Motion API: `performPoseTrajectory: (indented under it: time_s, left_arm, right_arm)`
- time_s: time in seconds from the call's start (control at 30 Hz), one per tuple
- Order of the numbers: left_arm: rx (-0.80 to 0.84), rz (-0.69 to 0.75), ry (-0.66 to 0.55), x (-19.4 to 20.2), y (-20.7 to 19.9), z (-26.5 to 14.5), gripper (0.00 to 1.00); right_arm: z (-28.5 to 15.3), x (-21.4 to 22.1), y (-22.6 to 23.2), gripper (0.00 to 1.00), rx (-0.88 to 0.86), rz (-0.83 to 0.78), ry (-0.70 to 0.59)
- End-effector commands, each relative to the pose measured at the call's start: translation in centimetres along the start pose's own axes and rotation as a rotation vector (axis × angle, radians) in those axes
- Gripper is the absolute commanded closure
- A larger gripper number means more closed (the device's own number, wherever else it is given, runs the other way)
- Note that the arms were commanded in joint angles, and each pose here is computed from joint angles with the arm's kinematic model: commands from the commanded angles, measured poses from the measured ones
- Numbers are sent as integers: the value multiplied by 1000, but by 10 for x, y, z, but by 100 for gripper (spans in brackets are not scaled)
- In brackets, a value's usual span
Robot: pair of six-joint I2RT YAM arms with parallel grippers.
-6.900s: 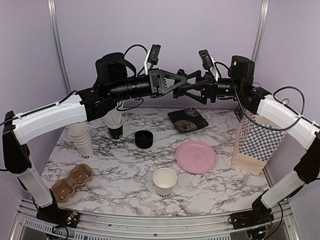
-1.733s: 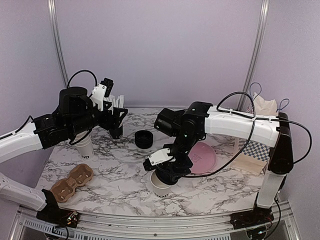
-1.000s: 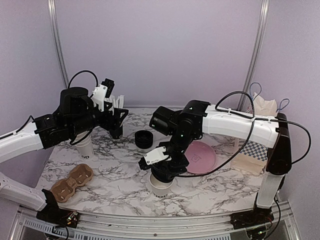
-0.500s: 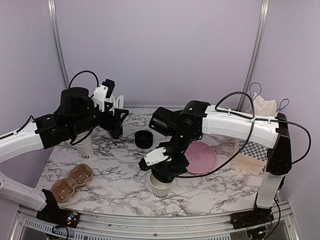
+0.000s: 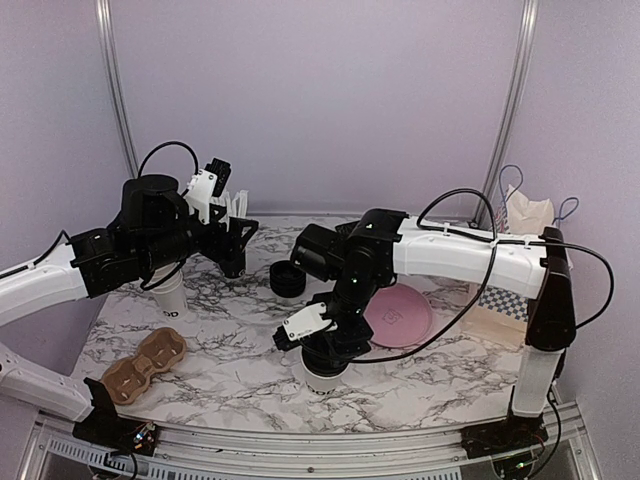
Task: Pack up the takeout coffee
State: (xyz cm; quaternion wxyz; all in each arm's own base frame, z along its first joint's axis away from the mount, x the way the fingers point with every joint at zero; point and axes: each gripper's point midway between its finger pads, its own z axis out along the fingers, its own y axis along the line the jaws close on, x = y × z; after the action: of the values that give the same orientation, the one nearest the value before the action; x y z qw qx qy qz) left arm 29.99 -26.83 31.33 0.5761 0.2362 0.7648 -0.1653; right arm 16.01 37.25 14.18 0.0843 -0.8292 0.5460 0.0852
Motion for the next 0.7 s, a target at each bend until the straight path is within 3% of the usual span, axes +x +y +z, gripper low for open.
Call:
performPoseTrajectory:
  time_s: [0.0,0.37,0.47,0.57,0.67]
  left_arm:
    - [5,13,-2,-3,0,1,21]
    - [-8,4,33,2,1,6,19]
    - [-100,-83,69,7,15,10,19]
    - [-100,-158,214,32,12,9,25]
    - [33,-193,361,62,-14,1,35]
  right_arm:
    - [-5,-9,2,18,-9,-9,-15]
    - [-38,-22,8,8,11,-21,-104]
    - [-51,-18,6,8,42,-13,-118]
    - [-70,-5,-3,11,78,40,-170]
    - [-87,10,-25,20,171,139,-275]
